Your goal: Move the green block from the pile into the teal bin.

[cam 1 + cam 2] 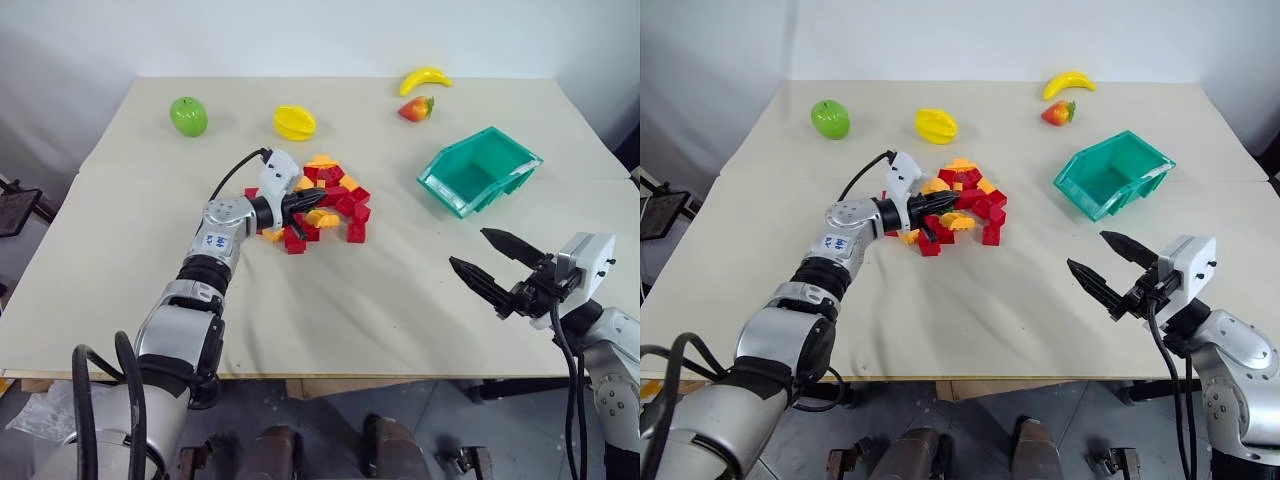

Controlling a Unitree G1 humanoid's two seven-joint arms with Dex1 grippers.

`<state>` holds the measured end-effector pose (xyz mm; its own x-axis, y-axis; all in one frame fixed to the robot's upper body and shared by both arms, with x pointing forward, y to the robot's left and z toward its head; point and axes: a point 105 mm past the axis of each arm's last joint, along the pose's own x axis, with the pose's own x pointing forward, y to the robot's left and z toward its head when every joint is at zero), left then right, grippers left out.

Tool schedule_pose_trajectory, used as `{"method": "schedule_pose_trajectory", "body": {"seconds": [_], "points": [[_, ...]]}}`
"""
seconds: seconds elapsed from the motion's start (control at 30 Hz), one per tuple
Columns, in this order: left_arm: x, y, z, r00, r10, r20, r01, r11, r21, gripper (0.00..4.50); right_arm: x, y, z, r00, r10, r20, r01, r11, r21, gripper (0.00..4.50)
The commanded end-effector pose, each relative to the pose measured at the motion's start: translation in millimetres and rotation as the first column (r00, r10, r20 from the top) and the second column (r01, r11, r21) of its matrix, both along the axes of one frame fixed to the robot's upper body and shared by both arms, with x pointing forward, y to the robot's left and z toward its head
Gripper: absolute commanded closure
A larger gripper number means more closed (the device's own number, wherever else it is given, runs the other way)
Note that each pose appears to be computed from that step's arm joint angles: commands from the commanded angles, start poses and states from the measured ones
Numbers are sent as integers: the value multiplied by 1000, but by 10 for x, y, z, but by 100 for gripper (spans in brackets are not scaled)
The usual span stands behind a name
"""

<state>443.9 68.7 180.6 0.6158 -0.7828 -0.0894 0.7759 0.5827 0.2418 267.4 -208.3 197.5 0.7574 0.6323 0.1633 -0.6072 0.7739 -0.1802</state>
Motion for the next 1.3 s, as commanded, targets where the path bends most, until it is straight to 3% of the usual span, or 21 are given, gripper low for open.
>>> {"method": "schedule_pose_trajectory", "body": {"seconds": [0.03,0.27,0.43,0.57,0.8,0.93,1.1,1.3], "points": [[98,30,17,997,82,-14,-82,996,27,450,-44,73,184,998,1,63,-3,1000,23,1],[300,412,89,931,364,-8,-364,930,-37,450,-29,110,239,996,-25,83,22,999,42,1],[322,596,17,897,438,-62,-442,893,-79,450,-45,139,196,997,-20,73,17,999,43,1],[273,501,-89,923,374,-92,-380,923,-63,450,-43,142,190,997,-19,72,16,999,46,1],[116,285,-17,989,133,-64,-138,987,-80,450,-58,137,151,998,-13,62,10,999,46,1],[36,488,-27,995,80,-51,-83,995,-60,450,-57,121,136,998,-15,60,12,999,47,1],[-11,992,163,989,145,-25,-147,980,-136,330,-24,136,96,999,-4,54,2,999,53,0],[-376,1277,102,993,117,5,-117,993,-27,148,5,164,67,998,6,56,-9,999,53,0]]}}
